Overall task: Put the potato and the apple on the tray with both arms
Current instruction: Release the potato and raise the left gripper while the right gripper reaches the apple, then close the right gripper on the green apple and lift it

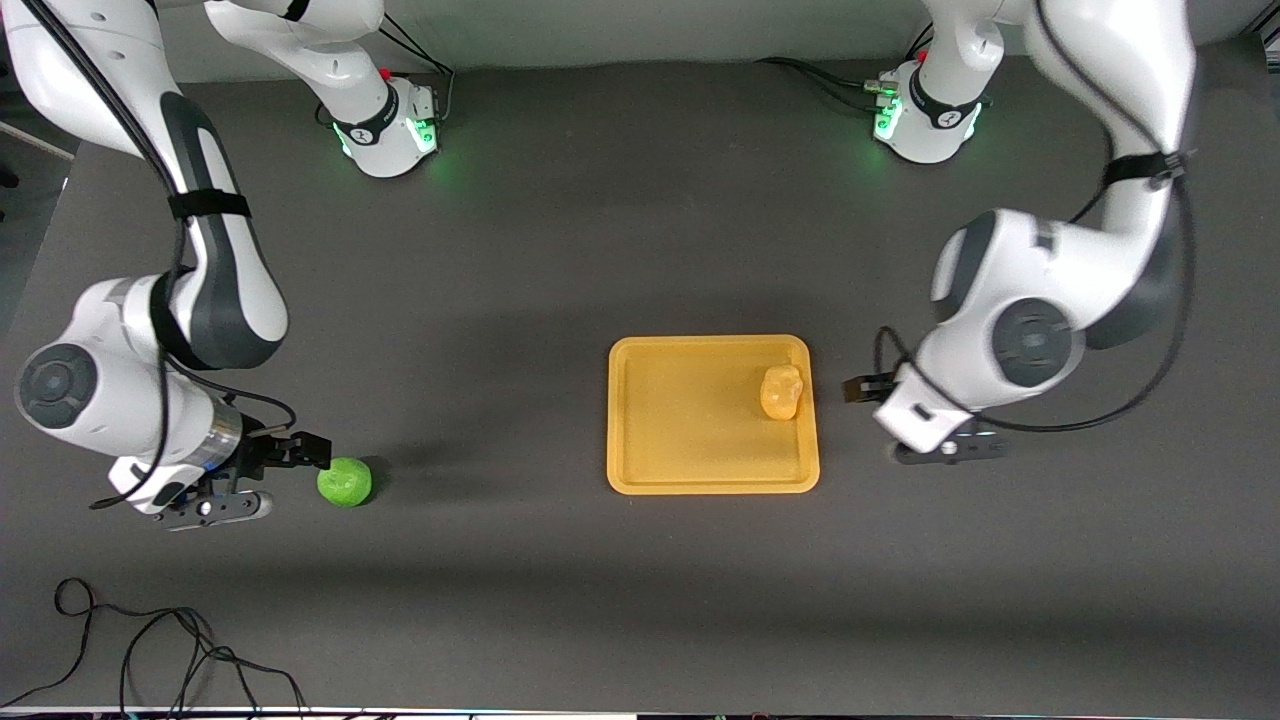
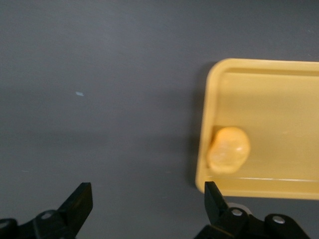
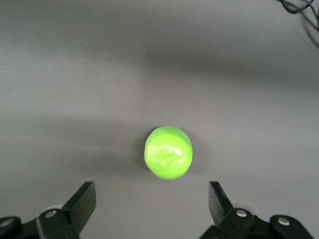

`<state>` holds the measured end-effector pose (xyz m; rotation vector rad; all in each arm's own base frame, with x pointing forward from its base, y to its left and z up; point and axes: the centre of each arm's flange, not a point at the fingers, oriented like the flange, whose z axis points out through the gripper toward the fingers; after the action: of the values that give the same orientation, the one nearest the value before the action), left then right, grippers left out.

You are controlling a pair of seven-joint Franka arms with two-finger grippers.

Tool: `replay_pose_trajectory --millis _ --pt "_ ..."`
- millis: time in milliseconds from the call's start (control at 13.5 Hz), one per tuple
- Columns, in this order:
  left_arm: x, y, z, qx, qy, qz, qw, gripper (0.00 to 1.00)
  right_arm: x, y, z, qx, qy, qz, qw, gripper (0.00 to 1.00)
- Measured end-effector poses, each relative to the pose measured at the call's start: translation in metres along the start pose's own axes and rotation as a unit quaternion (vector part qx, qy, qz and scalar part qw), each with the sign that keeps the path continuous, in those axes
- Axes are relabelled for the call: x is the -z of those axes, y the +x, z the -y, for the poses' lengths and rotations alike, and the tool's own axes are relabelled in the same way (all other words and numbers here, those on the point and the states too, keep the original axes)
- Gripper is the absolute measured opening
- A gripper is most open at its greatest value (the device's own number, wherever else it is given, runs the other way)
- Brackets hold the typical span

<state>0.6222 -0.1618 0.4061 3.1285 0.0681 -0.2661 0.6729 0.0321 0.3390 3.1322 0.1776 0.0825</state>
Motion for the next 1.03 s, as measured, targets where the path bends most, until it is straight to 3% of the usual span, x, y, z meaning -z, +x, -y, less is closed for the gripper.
replay_pose_trajectory --millis 222,443,739,1034 --pt "0.032 -0.004 0.091 -0.028 -0.009 0.009 1.0 1.0 -0.054 -0.016 -0.006 -0.007 -0.002 -0.02 1.0 1.0" --pt "0.078 -0.035 0.155 -0.036 -0.018 -0.018 0.999 1.0 -0.098 -0.026 -0.021 -0.028 0.003 -0.027 0.999 1.0" --pt "0.137 -0.084 0.169 -0.036 -0.002 -0.043 0.998 1.0 -0.131 -0.029 -0.021 -0.034 0.007 -0.019 0.999 1.0" --pt "0.144 -0.093 0.17 -0.036 0.001 -0.048 0.998 1.0 -0.142 -0.028 -0.017 -0.033 0.007 -0.027 0.999 1.0"
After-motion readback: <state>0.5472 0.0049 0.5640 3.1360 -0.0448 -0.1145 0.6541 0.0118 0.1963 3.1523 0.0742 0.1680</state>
